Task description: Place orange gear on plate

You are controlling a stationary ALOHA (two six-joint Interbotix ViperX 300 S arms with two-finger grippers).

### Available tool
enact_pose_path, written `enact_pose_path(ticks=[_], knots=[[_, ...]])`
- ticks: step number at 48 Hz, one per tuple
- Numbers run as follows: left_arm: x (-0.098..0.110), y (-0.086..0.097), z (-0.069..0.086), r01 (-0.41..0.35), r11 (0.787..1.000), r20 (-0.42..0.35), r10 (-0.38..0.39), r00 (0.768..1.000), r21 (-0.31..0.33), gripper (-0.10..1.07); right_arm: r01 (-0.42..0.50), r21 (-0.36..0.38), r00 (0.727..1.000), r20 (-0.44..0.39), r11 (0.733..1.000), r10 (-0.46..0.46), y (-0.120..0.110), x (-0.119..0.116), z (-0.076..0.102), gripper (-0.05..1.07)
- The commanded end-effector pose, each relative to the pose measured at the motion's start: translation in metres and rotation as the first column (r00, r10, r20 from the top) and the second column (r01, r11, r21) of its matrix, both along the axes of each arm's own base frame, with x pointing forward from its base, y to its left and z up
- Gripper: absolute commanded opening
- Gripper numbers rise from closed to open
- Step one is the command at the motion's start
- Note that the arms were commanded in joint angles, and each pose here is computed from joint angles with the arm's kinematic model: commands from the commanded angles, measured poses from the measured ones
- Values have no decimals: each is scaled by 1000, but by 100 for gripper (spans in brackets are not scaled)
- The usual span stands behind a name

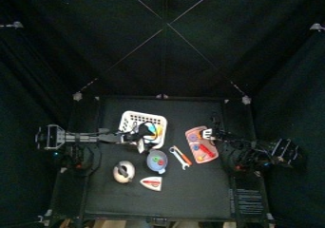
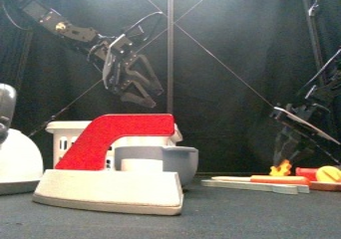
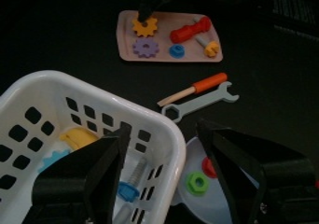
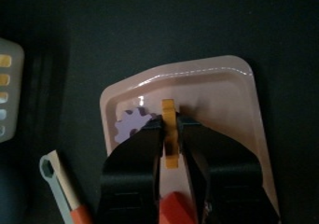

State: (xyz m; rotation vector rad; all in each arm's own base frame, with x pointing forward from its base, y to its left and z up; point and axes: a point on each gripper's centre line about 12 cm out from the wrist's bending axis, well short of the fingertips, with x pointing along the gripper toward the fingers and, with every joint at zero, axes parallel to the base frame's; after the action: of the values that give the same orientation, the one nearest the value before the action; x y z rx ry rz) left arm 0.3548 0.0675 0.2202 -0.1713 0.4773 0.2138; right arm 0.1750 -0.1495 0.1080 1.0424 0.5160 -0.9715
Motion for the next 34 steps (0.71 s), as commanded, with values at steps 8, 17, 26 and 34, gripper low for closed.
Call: enact_pose_path(ticks=[8,17,26,34], knots=[[1,1,9,-1,1000,29,1,1000,5,93,-16,-19,1000,-3,1000,16,-4,3,3,66],[2,0,9,-1,1000,29,1,1000,4,93,-14,-34,1000,4,999,14,-7,5,10,74],[1,0,8,-1,1000,23,1,1000,3,93,-10,-44,1000,-13,999,9,-9,4,16,86],[0,0,6,-1,1000,18,1,1000,2,93,-22,-66,1000,-23,998,20,-9,5,23,92]])
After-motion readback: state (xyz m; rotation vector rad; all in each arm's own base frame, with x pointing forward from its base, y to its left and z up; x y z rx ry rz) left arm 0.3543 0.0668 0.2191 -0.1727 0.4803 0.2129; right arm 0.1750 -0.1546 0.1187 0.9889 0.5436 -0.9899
